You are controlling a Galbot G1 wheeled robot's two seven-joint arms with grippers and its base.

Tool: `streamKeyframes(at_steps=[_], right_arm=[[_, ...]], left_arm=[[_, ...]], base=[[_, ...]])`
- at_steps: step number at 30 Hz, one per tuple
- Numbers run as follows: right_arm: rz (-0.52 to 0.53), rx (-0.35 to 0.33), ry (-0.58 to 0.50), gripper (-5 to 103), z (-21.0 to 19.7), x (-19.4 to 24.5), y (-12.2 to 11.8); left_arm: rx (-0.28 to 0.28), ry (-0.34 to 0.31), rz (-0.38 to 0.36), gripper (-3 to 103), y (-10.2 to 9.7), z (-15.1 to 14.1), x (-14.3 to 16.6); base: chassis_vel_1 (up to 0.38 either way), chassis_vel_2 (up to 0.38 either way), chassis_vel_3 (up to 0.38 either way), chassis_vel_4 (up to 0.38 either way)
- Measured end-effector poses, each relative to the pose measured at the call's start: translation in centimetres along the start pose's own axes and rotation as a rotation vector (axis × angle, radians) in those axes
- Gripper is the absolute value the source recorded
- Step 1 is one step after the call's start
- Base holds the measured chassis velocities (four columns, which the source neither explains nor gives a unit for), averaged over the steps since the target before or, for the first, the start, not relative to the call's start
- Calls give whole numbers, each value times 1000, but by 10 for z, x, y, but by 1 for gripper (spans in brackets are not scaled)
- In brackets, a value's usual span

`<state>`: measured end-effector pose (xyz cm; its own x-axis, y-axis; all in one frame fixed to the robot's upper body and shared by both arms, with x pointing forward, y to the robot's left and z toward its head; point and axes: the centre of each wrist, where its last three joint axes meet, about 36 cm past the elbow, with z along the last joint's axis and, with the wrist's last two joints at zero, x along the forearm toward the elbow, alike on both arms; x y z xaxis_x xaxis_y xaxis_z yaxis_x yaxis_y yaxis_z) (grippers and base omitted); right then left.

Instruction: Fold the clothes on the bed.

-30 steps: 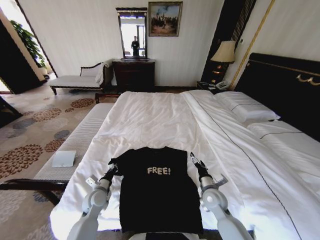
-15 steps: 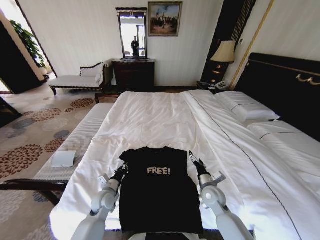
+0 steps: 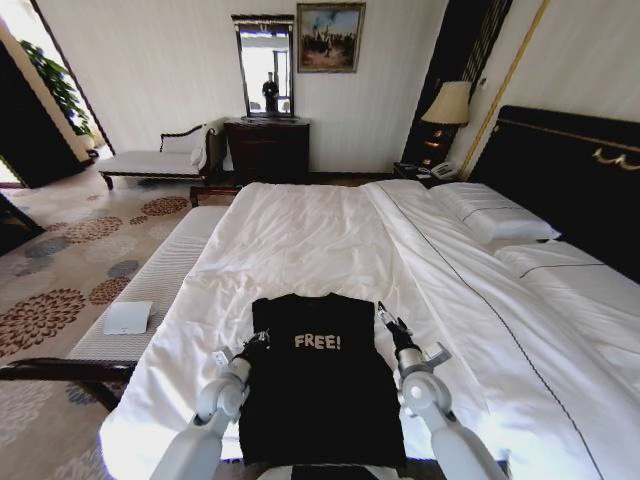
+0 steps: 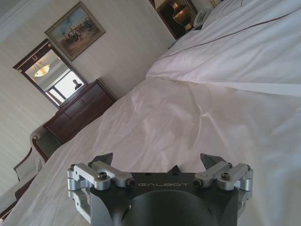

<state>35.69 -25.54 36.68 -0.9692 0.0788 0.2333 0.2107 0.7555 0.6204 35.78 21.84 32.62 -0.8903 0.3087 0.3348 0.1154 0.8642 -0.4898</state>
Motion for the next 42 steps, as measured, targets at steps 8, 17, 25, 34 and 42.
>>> streamKeyframes(at_steps=[8,17,25,34,42], right_arm=[[3,5,5,100,4,2,-1],[4,7,11,100,8,3,0],[5,8,12,100,9,4,0],[-38,61,32,100,-6,-11,-9],[-170,135,160,100,-47,-42,-33]], left_arm=[[-62,16,-6,4,-1,11,8],[-101,-10,35,37,-11,3,29],[-150,-5,57,64,-13,8,36],[-43,-72,-75,98,5,-9,38],[0,-82,-182,100,25,-18,44]], base=[[0,0,0,0],[0,0,0,0],[0,0,0,0],[0,0,0,0],[0,0,0,0]])
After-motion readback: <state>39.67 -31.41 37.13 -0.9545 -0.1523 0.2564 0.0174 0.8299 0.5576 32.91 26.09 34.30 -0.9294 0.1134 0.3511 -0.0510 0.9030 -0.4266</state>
